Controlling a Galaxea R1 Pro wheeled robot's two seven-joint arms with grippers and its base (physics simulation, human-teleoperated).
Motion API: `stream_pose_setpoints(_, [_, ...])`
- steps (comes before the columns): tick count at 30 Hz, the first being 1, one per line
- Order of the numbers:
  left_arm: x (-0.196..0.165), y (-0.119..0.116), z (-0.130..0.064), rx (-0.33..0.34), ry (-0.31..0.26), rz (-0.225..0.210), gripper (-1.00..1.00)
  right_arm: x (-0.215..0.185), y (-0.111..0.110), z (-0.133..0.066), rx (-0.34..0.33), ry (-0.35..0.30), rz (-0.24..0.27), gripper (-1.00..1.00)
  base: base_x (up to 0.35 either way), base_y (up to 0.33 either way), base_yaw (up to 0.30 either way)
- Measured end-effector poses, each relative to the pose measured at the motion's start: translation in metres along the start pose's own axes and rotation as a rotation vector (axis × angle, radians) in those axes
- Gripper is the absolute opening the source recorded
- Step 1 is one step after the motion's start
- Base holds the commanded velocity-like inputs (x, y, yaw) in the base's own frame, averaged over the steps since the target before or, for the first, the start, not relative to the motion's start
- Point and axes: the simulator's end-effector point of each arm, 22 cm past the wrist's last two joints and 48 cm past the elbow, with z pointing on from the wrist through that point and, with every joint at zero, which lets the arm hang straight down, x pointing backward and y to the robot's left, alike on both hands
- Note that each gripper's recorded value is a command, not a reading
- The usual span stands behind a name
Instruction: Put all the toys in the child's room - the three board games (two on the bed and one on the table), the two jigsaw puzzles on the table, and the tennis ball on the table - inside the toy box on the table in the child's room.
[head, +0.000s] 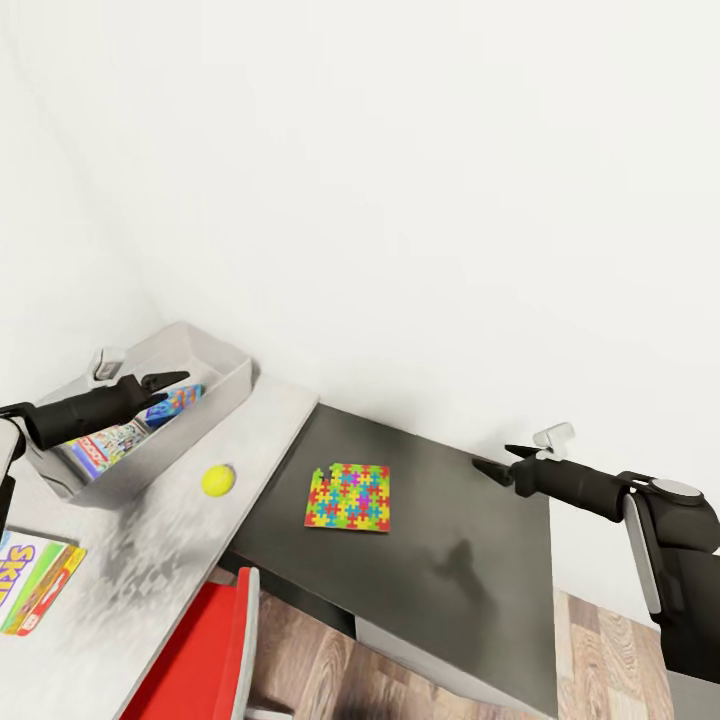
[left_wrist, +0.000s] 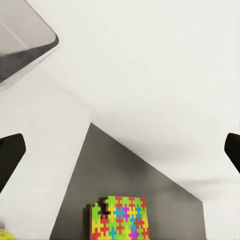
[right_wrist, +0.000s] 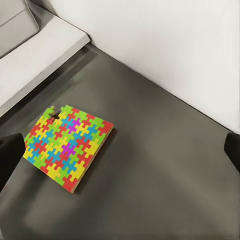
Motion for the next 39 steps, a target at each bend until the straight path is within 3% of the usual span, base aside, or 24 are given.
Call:
stream_pose_setpoints(3, [0.003,0.003,-0.001,0.005,0.0,-0.028,1.0,0.0,0.0,0.0,-0.001,0.0,-0.001,1.0,0.0,-0.001,-0.011])
stream_pose_setpoints(12, [-0.005,0.017,-0.02,-0.044,-0.01,0.003,1.0,-0.01,0.004,0.001,-0.018,-0.02,-0.007,1.0,0.0,0.0,0.0])
stream_pose_setpoints(27, [-0.005,0.017,-0.02,-0.044,-0.01,0.003,1.0,-0.01,0.004,0.001,-0.018,-0.02,-0.007,1.0,0.0,0.0,0.0])
stream_pose_setpoints(33, [-0.006,0.008,-0.03,-0.006,-0.006,0.018,1.0,-0.004,0.007,0.002,-0.024,-0.016,0.001,1.0,0.0,0.0,0.0])
stream_pose_setpoints(34, [-0.006,0.002,-0.03,0.023,-0.009,0.002,1.0,-0.004,0.007,0.002,-0.023,-0.017,0.001,1.0,0.0,0.0,0.0])
stream_pose_setpoints(39, [-0.004,0.003,-0.03,0.023,-0.006,-0.001,1.0,-0.003,0.006,0.002,-0.021,-0.013,0.007,1.0,0.0,0.0,0.0])
